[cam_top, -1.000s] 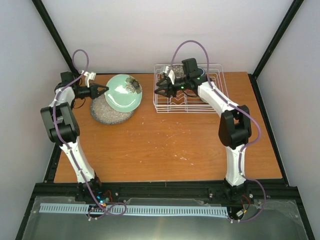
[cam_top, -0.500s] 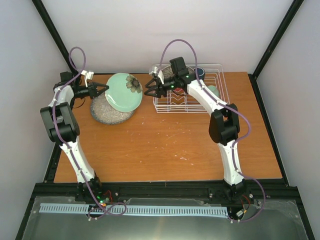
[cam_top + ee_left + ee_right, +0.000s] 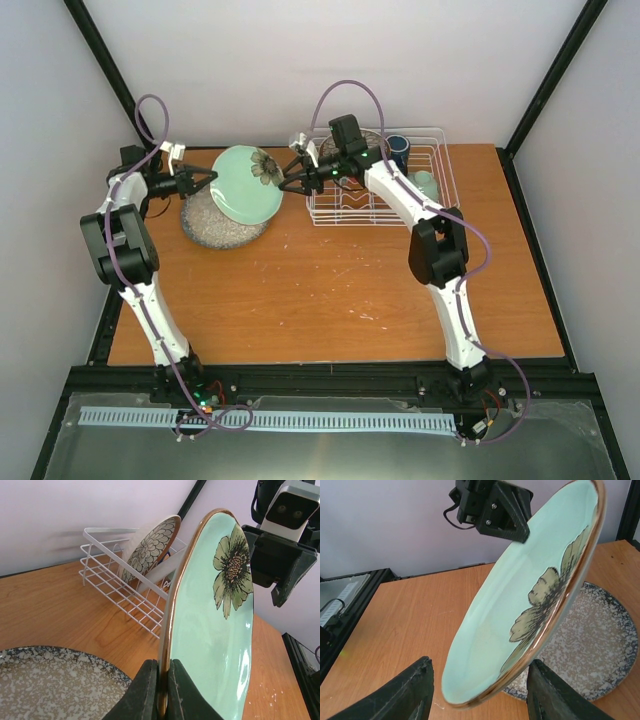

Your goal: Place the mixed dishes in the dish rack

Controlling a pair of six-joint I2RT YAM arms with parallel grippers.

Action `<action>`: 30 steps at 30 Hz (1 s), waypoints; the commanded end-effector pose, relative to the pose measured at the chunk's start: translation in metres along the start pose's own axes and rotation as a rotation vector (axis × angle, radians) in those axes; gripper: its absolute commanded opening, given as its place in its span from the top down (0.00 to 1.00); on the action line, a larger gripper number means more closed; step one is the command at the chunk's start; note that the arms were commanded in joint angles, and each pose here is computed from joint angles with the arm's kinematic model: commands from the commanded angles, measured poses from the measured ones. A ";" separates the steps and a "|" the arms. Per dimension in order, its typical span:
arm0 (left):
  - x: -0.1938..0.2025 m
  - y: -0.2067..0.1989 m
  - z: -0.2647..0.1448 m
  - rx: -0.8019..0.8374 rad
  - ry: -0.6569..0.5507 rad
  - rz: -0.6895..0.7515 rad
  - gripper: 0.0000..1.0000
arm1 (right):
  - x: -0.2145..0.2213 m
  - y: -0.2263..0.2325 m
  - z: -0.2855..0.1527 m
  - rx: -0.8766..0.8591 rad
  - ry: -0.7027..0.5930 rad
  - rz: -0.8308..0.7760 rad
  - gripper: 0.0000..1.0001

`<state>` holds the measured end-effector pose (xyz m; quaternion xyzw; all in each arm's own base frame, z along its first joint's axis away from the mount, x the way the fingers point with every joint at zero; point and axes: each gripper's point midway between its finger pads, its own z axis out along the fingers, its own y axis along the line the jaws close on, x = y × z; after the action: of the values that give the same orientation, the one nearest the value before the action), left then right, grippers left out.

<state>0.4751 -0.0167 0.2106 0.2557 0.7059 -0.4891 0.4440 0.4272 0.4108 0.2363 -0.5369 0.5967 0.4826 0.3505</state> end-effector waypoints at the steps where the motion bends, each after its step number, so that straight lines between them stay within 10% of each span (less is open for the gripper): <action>1: -0.037 -0.038 -0.008 0.106 -0.095 0.081 0.99 | -0.018 0.009 0.019 -0.049 -0.041 -0.016 0.49; 14: -0.046 -0.057 -0.009 0.131 -0.105 0.101 1.00 | -0.019 0.019 0.066 -0.114 -0.040 0.008 0.54; 18: -0.048 -0.063 -0.006 0.139 -0.102 0.110 0.99 | -0.018 0.026 0.076 -0.134 -0.040 0.003 0.65; 22: -0.047 -0.066 -0.001 0.148 -0.094 0.110 0.99 | -0.021 0.030 0.080 -0.150 -0.048 -0.005 0.96; 30: -0.043 -0.066 0.005 0.137 -0.076 0.105 0.99 | -0.033 0.042 0.077 -0.175 -0.080 -0.066 0.97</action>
<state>0.4639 -0.0181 0.2406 0.2955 0.6877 -0.4487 0.4883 0.4694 0.4472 0.2035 -0.4436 0.6874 0.4691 0.3325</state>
